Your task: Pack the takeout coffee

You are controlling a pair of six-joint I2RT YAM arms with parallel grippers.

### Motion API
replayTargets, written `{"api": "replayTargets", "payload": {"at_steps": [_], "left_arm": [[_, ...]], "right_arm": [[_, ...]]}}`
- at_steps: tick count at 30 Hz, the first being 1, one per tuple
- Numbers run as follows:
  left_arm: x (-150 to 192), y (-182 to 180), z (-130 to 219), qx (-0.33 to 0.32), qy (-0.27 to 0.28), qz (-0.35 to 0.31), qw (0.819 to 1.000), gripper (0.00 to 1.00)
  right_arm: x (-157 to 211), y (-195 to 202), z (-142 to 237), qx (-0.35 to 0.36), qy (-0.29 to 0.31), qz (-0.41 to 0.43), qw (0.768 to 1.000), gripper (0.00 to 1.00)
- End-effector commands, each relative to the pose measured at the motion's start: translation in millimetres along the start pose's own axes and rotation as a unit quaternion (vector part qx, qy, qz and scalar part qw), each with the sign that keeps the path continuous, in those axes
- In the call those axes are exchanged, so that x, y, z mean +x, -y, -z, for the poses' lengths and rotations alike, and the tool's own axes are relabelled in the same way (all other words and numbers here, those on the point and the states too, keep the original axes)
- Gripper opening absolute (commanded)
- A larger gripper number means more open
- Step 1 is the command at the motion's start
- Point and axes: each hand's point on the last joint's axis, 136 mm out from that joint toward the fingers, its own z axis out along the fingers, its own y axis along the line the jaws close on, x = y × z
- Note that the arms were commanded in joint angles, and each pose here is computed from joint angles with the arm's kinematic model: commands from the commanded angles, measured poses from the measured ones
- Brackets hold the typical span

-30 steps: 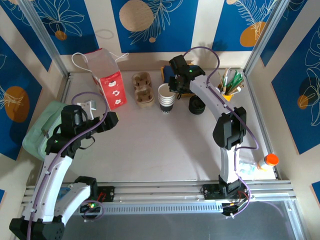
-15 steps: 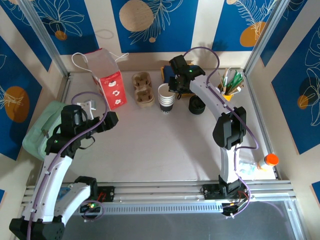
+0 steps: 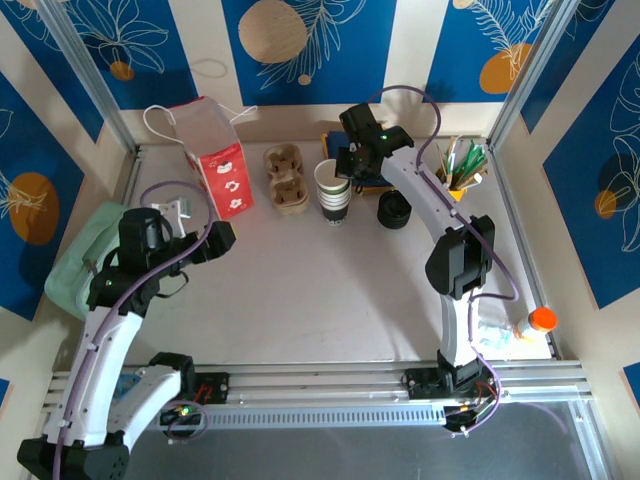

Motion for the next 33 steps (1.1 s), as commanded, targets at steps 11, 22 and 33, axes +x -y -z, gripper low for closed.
{"api": "replayTargets", "payload": {"at_steps": [11, 22, 33], "left_arm": [[-11.3, 13.4, 13.3, 0.010, 0.016, -0.013, 1.000, 0.99], [-15.8, 14.4, 14.8, 0.009, 0.025, -0.018, 0.999, 1.00], [-10.9, 14.6, 15.3, 0.017, 0.025, -0.009, 1.000, 0.99]], "right_arm": [[-10.0, -22.9, 138.4, -0.063, 0.098, 0.039, 0.992, 0.05], [48.0, -35.5, 157.3, -0.091, 0.079, 0.048, 0.992, 0.04], [117.7, -22.7, 78.9, -0.071, 0.041, 0.031, 0.996, 0.04]]}}
